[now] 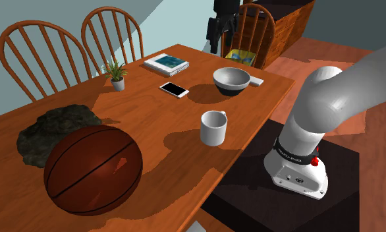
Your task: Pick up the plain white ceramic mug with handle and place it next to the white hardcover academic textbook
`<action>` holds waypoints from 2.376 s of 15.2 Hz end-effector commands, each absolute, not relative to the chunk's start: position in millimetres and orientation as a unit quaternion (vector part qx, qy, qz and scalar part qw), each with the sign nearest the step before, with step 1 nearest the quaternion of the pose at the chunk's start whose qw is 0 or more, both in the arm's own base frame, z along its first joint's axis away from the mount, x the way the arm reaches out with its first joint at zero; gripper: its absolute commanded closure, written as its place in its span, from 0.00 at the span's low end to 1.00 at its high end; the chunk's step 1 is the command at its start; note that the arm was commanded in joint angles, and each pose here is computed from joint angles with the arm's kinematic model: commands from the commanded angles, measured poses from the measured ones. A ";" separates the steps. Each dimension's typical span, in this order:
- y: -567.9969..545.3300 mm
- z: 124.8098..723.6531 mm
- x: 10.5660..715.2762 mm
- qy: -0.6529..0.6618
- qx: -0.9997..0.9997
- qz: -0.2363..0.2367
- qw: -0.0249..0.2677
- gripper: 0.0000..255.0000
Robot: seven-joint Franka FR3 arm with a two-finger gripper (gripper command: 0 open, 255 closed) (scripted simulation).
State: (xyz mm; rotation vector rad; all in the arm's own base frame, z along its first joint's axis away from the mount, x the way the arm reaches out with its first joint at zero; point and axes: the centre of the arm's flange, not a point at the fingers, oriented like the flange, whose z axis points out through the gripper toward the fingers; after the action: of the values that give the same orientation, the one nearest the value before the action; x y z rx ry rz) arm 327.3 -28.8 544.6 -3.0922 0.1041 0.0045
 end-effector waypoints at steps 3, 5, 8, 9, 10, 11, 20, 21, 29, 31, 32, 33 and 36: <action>-12.5 523.8 321.6 0.038 -0.999 -0.001 0.021 0.00; 3.7 502.9 316.2 0.043 -0.999 -0.003 0.019 0.00; 27.8 471.3 308.4 0.049 -0.999 -0.007 0.015 0.00; 35.9 460.7 305.9 0.051 -0.999 -0.008 0.013 0.00; 43.9 450.1 303.5 0.054 -0.998 -0.009 0.012 0.00; 51.9 439.5 301.1 0.056 -0.998 -0.010 0.011 0.00; 121.2 345.2 283.0 0.075 -0.997 -0.020 -0.001 0.00; 121.2 339.9 283.2 0.075 -0.997 -0.020 -0.001 0.00; 121.0 305.2 284.5 0.075 -0.997 -0.020 -0.001 0.00; 121.0 305.2 284.6 0.075 -0.997 -0.020 -0.001 0.00; 121.0 305.2 284.6 0.075 -0.997 -0.020 -0.001 0.00; 121.0 305.2 284.6 0.075 -0.997 -0.020 -0.001 0.00; 121.0 305.2 284.6 0.075 -0.997 -0.020 -0.001 1.00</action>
State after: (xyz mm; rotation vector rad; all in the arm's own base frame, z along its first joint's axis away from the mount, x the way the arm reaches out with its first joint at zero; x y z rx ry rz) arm 284.6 121.0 305.2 -3.1331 0.2364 -0.0637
